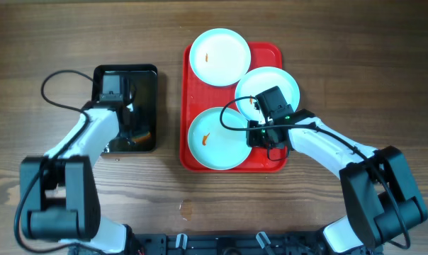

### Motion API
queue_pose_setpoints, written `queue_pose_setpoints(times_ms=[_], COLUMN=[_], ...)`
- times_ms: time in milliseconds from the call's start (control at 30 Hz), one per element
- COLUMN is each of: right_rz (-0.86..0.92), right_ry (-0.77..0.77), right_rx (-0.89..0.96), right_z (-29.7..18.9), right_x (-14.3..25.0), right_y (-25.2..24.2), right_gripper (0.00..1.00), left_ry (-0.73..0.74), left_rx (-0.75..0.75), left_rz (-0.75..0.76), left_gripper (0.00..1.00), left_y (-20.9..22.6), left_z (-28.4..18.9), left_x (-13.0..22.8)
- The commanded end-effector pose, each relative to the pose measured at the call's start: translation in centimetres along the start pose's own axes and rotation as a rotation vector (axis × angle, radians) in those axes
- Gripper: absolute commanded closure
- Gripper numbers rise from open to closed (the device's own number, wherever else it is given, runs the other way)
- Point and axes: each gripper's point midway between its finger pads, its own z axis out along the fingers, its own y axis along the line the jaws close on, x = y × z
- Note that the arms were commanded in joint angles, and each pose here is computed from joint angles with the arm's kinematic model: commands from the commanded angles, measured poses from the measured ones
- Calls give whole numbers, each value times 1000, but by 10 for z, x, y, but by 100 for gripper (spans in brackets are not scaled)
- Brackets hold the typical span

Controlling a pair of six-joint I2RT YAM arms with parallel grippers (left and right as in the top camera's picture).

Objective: Clean dirty plates on tray and stack at the side
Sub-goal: 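Grasp the green-and-orange sponge in the black water tray with the left gripper, then scrub the lower-left white plate with the sponge in the left gripper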

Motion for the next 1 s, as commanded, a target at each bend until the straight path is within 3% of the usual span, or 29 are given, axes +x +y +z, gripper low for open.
queue_pose_setpoints(times_ms=[0,367,600,800,967], right_rz=[-2,-3,-2,-6,-44], right_ry=[27,32,33,34,34], right_rx=[39,42,42,43,42], right_z=[5,5,5,5,5], right_x=[9,10,10,11,11], right_y=[-9,-10,-10,-10,-10], right_gripper=[87,87,87,87,87], left_ry=[58,-66,-78,14,21], left_rx=[-6,3,-24,-48,-59], left_rz=[11,57,53,34,35], left_gripper=[96,96,96,96,96], left_y=[1,-2,4,10,12], left_z=[13,-53,-25,15,8], left_x=[15,-17,-15,11,9])
